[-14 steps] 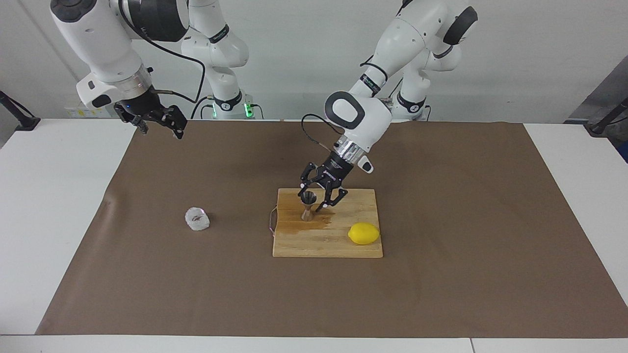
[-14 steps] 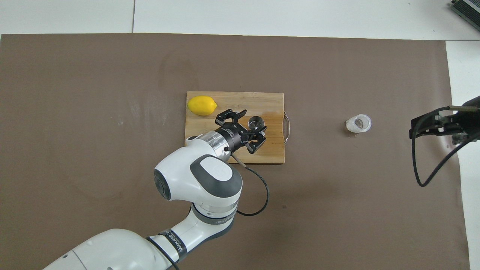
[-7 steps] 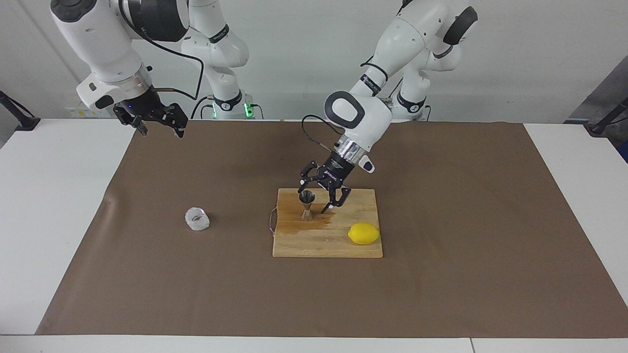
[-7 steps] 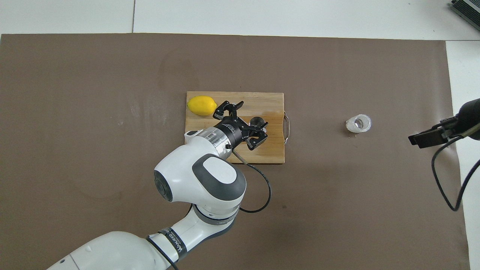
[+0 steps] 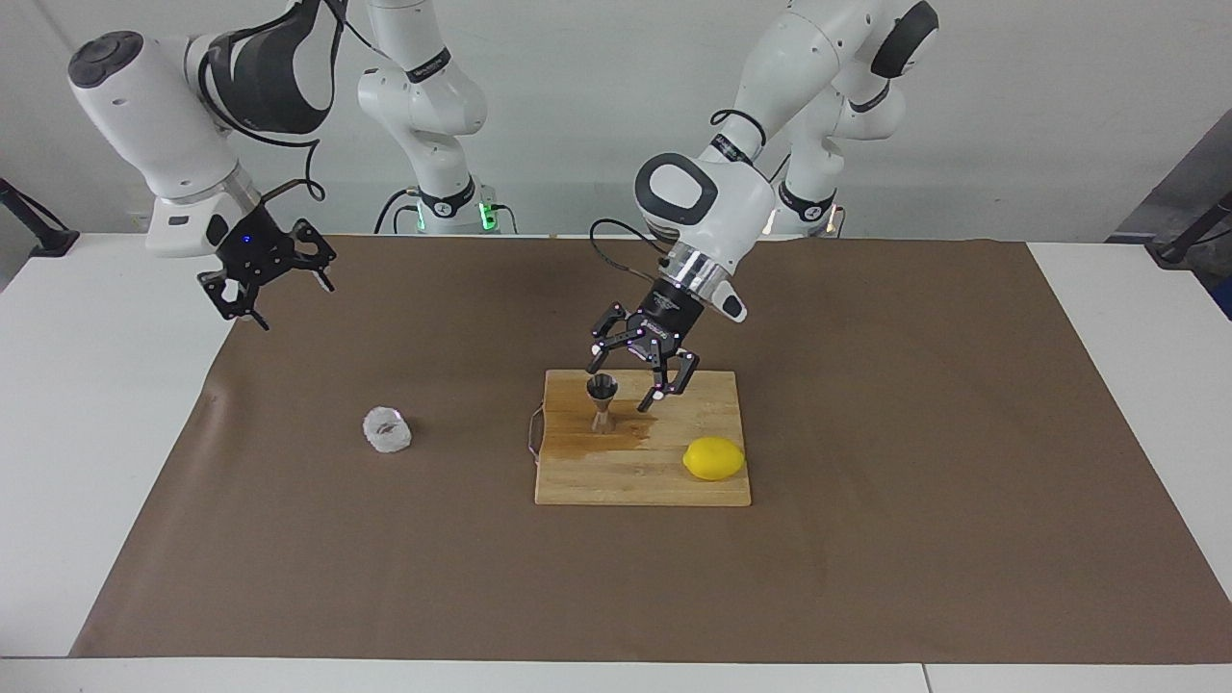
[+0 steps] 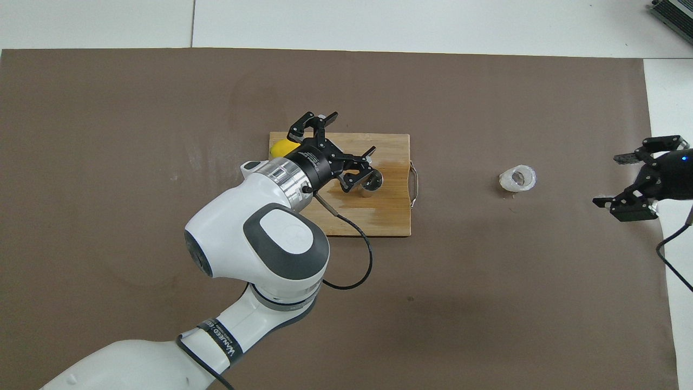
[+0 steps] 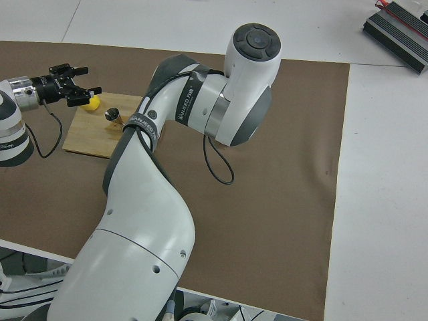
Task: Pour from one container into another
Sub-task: 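Retract the left gripper while the right gripper grasps the white cup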
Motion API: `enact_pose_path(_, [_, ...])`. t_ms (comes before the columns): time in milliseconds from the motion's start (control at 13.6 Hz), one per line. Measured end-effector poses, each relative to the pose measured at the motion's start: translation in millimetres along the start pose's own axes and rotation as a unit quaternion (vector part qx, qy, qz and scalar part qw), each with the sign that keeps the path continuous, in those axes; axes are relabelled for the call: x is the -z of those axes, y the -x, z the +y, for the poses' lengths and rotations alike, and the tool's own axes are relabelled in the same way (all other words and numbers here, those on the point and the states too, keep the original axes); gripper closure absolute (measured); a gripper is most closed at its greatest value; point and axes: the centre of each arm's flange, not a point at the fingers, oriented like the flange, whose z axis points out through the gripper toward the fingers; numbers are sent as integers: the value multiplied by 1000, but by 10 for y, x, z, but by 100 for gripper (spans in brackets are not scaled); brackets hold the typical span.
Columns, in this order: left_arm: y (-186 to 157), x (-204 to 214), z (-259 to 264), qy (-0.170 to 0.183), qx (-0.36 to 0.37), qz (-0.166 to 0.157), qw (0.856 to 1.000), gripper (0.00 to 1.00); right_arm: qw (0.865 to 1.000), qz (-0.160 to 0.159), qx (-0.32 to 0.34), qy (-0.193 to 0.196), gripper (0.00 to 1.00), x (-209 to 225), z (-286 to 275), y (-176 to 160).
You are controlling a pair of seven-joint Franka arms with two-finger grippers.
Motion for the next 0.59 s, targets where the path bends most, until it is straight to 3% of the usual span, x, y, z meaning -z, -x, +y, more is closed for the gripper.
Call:
enact_pose_path(147, [51,32,259,-27,-12,-14,999,0,999,35,37,-13,0,-321,221,287])
enact_pose_path(294, [69,62,483,-55,-33,-20,998,0,995,73,60,-32,0,-645,315,370])
enact_pose_path(588, [46,145,692,-130,-138,4,982,0,986,131,88,-46,0,-1136,414,428])
